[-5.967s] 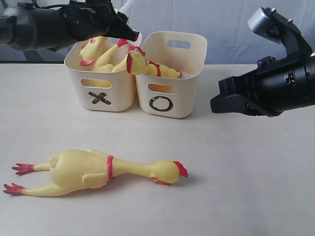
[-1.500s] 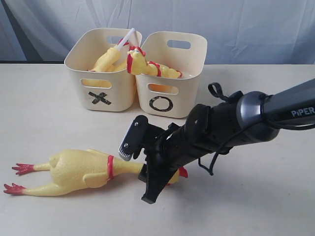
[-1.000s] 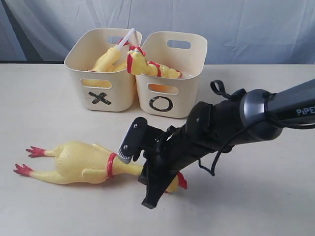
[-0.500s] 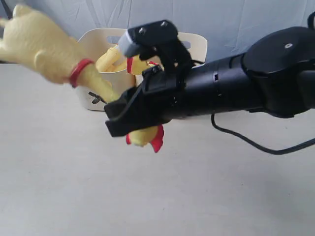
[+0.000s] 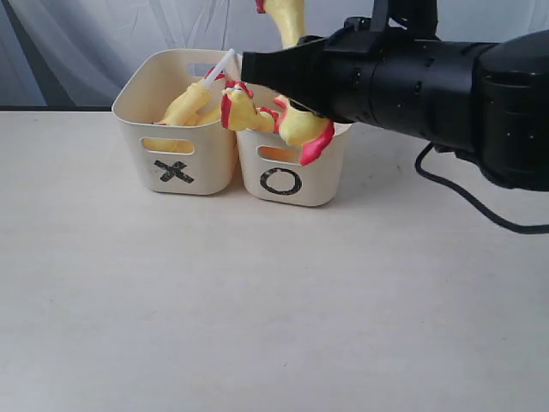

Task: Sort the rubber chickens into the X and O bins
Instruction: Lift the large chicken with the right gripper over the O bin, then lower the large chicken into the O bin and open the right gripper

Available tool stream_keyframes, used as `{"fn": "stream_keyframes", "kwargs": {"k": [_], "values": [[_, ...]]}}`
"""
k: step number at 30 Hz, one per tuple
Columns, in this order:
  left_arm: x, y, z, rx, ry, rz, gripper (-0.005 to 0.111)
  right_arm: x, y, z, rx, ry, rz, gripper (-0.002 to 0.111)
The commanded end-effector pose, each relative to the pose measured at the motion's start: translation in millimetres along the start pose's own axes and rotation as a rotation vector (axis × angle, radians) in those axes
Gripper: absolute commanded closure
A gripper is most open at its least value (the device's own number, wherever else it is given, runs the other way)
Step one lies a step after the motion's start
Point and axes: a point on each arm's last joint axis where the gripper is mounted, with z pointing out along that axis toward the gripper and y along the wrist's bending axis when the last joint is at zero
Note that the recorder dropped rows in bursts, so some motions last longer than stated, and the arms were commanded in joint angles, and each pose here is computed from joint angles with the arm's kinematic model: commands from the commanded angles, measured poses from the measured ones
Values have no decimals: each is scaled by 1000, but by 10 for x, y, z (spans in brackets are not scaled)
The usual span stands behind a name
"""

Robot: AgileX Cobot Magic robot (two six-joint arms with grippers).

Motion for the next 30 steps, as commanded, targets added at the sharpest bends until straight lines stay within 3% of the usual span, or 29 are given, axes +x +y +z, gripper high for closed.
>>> {"fn": "stream_keyframes", "kwargs": {"k": [1, 4, 9, 19, 30], "values": [[2, -10, -8, 11, -7, -8, 105, -79, -248, 31, 73, -9, 123, 109], [2, -10, -8, 11, -7, -8, 105, -76, -474, 134, 72, 24, 220, 109], [2, -10, -8, 11, -7, -8, 105, 16, -622, 296, 5, 95, 300, 109], [2, -10, -8, 11, -7, -8, 105, 290, -679, 556, -40, 221, 456, 109], [3, -13, -9, 20, -8, -4, 105, 417, -727, 659, -8, 262, 539, 109]]}}
